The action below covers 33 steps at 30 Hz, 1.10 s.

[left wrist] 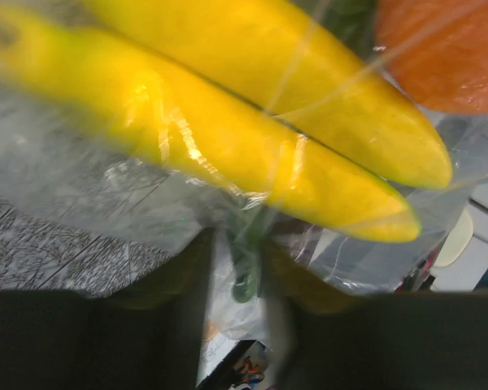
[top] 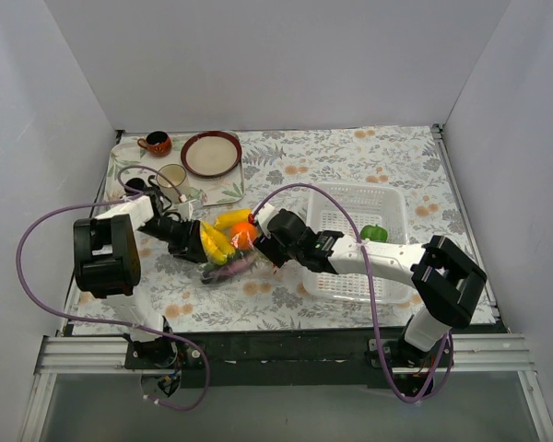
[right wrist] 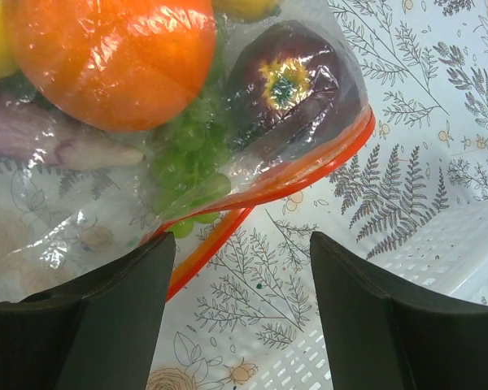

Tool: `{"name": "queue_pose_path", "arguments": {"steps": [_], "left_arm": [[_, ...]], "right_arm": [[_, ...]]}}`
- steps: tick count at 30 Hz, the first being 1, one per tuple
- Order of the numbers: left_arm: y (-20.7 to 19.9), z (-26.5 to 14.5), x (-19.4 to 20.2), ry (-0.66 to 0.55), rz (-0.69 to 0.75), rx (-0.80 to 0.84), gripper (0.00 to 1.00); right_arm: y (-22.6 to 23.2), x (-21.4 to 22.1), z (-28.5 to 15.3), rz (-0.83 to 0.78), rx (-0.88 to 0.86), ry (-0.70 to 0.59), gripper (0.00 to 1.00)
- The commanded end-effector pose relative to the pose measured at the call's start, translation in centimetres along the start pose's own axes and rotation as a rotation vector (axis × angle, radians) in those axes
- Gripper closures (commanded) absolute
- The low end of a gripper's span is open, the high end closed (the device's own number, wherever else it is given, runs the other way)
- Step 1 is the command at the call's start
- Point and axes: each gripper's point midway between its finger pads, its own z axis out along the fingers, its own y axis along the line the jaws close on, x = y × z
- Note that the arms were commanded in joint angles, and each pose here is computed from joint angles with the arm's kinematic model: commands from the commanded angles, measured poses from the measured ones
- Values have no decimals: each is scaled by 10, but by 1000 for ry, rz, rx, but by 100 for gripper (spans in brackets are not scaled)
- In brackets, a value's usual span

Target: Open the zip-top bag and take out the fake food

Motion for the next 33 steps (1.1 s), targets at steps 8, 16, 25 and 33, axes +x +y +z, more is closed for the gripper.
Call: {"name": "queue_pose_path", "arguments": {"steps": [8,16,25,33], "left_arm": [[-4,-19,-35,-54,108,-57,100],[36,-39,-36,-47,138,-236,100],[43,-33,-24,-25,122,-257,100],[43,-24,-17,-8,112,-262,100]], "right_arm": [[0,-5,-3,25,8,-24,17],[-1,8,7,24,41,5,16],[23,-11,19,54,-78,-99,10],[44,-42,28,67,-186,-232,5]]}}
